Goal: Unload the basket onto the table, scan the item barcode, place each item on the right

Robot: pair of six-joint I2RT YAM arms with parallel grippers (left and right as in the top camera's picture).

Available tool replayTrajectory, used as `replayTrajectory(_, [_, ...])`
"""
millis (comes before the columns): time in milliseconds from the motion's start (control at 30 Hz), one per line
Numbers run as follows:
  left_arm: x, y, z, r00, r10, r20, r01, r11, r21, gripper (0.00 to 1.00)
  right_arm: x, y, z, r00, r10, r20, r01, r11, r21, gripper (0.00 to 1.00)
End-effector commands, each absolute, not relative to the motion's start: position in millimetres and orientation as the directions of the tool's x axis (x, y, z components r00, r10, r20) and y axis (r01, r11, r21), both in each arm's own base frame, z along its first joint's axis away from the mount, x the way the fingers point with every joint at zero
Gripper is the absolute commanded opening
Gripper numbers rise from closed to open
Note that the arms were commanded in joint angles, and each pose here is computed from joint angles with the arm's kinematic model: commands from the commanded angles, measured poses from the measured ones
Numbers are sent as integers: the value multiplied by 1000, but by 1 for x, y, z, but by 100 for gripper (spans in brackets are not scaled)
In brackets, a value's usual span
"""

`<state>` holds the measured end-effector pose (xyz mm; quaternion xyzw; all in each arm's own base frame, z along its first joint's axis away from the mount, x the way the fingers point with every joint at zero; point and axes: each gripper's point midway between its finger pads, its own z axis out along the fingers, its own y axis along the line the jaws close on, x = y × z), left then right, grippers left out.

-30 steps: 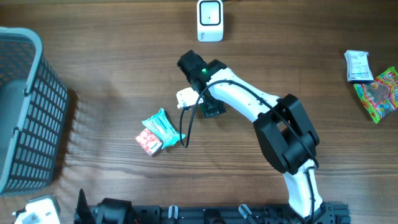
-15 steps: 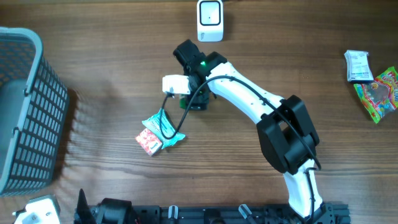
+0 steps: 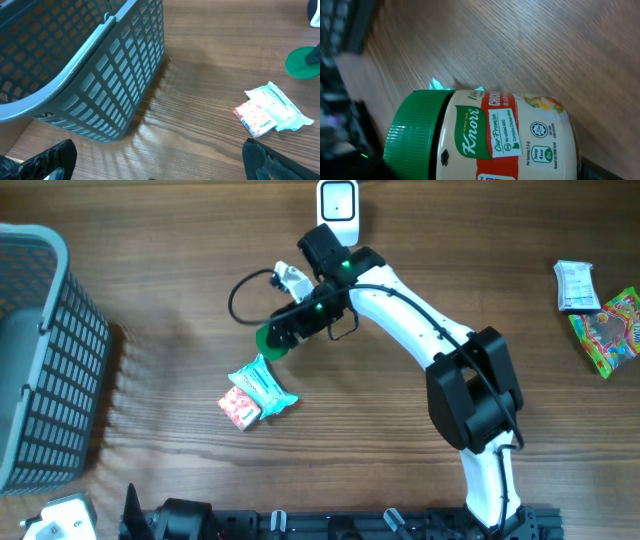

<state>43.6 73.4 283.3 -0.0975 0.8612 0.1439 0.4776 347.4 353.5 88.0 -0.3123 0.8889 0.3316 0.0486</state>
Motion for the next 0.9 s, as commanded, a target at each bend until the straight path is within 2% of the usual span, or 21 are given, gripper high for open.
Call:
replayTrajectory(0, [42, 72, 283, -514, -42, -857, -308, 941, 138, 100, 338, 366, 95, -893, -411, -181, -415, 601, 683, 90])
replayTrajectory(133, [42, 72, 283, -514, -42, -857, -308, 941, 138, 100, 331, 364, 73, -912, -390, -129, -363, 617, 699, 84])
replayTrajectory(400, [42, 72, 283, -514, -42, -857, -308, 941, 138, 100, 323, 359, 51, -943, -331, -47, -264, 652, 710, 85])
replayTrajectory(500, [42, 72, 283, -514, -42, -857, -308, 941, 138, 100, 320, 361, 43, -942, -330, -56, -263, 627, 733, 86])
replayTrajectory(600, [42, 72, 283, -513, -42, -857, -308, 941, 138, 100, 320, 361, 40, -936, -342, -81, -289, 617, 732, 93])
replayTrajectory(733, [42, 72, 283, -514, -42, -857, -308, 941, 138, 100, 329, 349, 26, -942, -321, -95, -302, 691, 656, 94])
replayTrajectory(867, [42, 72, 283, -514, -42, -857, -308, 941, 138, 100, 332, 342, 24, -946, -312, -87, -291, 701, 651, 94])
